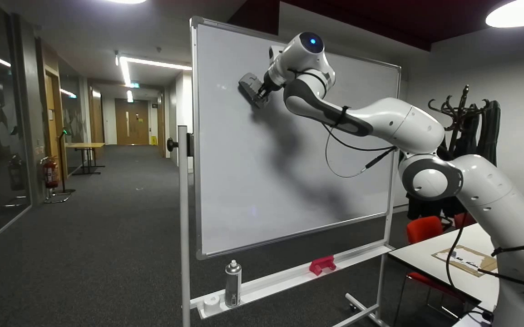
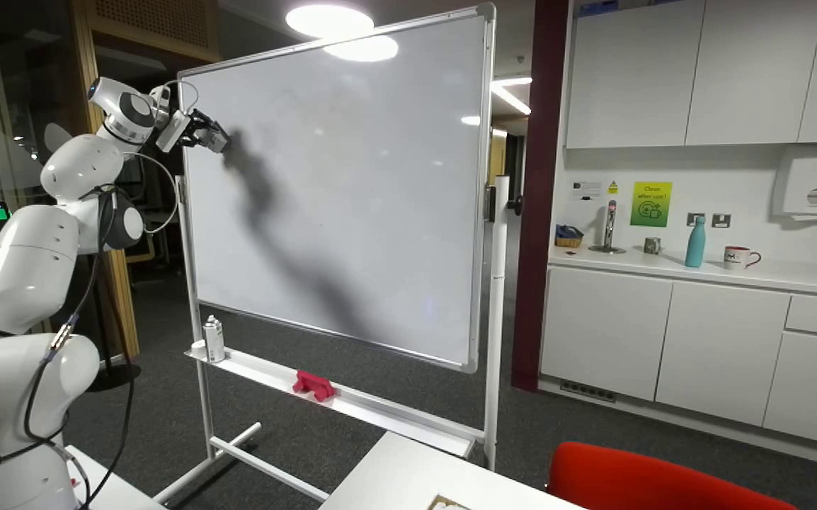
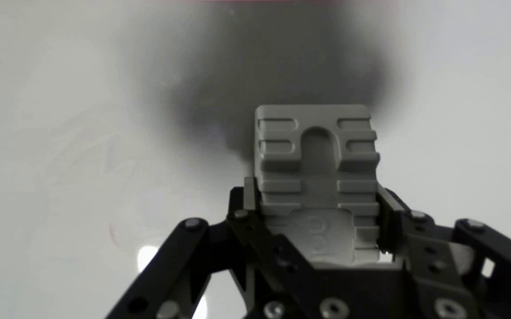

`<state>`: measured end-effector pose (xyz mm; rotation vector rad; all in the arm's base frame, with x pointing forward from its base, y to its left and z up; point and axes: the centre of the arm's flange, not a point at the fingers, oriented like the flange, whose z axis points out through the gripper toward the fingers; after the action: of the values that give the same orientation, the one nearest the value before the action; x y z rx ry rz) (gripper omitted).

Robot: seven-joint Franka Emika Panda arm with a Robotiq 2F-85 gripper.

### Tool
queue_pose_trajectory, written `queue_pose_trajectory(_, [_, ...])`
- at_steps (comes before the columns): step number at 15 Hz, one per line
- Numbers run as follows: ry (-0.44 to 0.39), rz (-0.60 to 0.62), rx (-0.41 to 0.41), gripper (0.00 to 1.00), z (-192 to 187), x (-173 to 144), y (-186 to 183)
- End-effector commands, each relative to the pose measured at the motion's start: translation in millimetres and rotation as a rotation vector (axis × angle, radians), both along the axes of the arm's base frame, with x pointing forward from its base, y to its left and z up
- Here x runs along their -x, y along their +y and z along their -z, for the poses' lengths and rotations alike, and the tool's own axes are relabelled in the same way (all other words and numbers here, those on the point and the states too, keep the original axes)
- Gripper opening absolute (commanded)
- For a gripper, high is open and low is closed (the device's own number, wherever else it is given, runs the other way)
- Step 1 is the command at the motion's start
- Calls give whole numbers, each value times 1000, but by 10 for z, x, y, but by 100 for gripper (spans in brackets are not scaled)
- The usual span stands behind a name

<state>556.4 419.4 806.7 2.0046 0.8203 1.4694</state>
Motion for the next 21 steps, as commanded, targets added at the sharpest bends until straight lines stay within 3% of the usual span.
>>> queue_pose_trajectory(1, [4,30,-50,35,255,573,-288])
queue_pose_trajectory(9, [136,171,-136,35,152,962,-282])
queue_pose_trajectory(13, [213,246,-224,35,102,1117,-351])
queue_pose_trajectory(21, [245,383,-415,35,44,1211,-651])
